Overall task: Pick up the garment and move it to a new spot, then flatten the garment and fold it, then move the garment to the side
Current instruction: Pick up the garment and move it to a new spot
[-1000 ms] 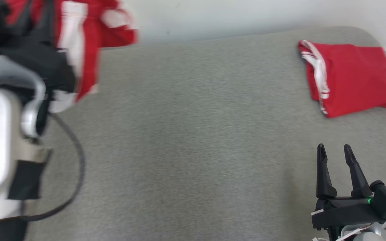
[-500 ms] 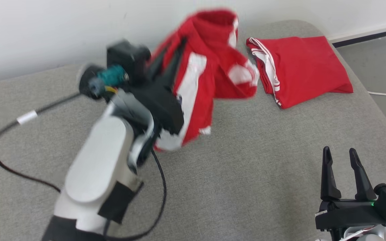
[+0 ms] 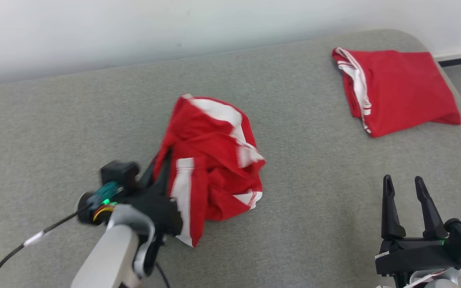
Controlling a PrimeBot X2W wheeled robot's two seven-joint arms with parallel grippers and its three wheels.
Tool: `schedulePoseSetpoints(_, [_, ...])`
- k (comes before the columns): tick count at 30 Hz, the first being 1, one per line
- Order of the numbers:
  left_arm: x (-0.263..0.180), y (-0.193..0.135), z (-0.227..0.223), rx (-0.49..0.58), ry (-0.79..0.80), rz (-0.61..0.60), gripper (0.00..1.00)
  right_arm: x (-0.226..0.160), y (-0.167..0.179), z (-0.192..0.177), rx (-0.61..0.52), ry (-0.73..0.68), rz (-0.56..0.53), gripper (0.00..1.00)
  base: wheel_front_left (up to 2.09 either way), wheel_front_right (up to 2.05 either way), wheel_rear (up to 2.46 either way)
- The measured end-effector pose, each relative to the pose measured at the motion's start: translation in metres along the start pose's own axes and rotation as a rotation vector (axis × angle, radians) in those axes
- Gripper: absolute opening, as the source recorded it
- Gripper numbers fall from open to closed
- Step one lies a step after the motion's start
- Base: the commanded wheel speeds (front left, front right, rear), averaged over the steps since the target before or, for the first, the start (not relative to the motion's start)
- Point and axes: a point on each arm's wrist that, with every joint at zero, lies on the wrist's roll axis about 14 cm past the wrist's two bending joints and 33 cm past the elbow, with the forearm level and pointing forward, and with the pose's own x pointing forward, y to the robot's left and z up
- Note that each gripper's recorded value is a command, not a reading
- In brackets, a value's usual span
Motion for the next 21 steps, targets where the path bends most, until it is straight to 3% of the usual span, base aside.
schedulePoseSetpoints(8, [-0.043, 0.062, -0.023, -0.046, 0.008, 0.192, 0.00, 0.009, 0.019, -0.005, 0.005, 0.009, 0.057, 1.00, 0.00, 0.00, 0.00])
schedulePoseSetpoints(9, [-0.047, 0.065, -0.026, -0.046, 0.015, 0.200, 0.42, 0.009, 0.021, -0.005, 0.006, 0.010, 0.064, 1.00, 0.00, 0.00, 0.00])
schedulePoseSetpoints(10, [-0.050, 0.065, -0.028, -0.045, 0.014, 0.203, 1.00, 0.009, 0.024, -0.005, 0.008, 0.009, 0.071, 1.00, 0.00, 0.00, 0.00])
schedulePoseSetpoints(21, [-0.081, 0.078, 0.018, 0.047, -0.148, 0.251, 1.00, 0.004, 0.036, 0.004, 0.013, -0.013, 0.114, 1.00, 0.00, 0.00, 0.00])
